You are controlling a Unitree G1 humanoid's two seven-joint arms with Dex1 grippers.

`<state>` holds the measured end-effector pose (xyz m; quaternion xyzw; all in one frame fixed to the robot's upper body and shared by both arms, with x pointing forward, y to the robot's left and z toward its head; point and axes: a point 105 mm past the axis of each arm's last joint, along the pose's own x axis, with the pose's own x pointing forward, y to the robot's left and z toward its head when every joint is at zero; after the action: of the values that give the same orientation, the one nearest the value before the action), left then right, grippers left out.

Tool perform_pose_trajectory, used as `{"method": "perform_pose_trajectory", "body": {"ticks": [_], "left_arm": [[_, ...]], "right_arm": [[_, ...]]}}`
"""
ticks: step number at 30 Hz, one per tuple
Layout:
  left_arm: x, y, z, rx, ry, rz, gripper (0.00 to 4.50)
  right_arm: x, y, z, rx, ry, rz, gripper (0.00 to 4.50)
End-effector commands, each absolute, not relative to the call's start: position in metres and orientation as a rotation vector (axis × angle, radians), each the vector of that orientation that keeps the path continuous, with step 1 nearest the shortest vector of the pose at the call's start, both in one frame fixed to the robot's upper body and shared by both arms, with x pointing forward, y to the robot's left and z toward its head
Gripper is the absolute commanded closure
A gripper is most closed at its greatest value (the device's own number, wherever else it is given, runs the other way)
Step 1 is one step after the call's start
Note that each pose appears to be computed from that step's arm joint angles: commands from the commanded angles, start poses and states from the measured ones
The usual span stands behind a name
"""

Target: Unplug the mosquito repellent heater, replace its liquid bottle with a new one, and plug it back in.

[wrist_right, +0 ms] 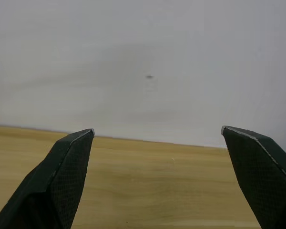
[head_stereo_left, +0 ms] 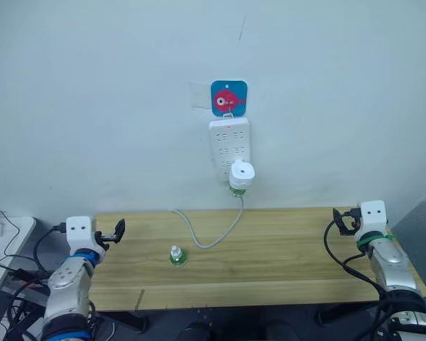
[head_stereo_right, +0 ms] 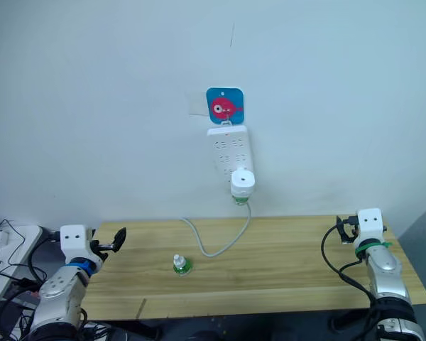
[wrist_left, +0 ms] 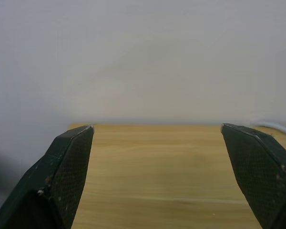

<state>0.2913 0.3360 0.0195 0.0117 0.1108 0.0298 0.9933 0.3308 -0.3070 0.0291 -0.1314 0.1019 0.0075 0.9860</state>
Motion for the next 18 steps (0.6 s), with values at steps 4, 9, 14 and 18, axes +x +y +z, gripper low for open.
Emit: {"method": "perform_pose_trajectory", "body": {"ticks": [4, 9, 14, 18], "left_arm": [[0.302, 0.313, 0.099, 0.068, 0.087, -0.218, 0.04], [0.314, 0.268, 0.145, 0.108, 0.040, -0.490, 0.22], [0.328, 0.220, 0.175, 0.142, -0.012, -0.687, 1.60], [0.340, 0.197, 0.186, 0.147, -0.044, -0.766, 1.60]], "right_arm": [[0.328, -0.249, 0.079, -0.217, 0.073, 0.351, 0.00], [0.306, -0.195, 0.114, -0.184, 0.011, 0.592, 0.00], [0.286, -0.159, 0.143, -0.154, -0.037, 0.708, 0.00], [0.272, -0.136, 0.160, -0.140, -0.079, 0.762, 0.00]]}}
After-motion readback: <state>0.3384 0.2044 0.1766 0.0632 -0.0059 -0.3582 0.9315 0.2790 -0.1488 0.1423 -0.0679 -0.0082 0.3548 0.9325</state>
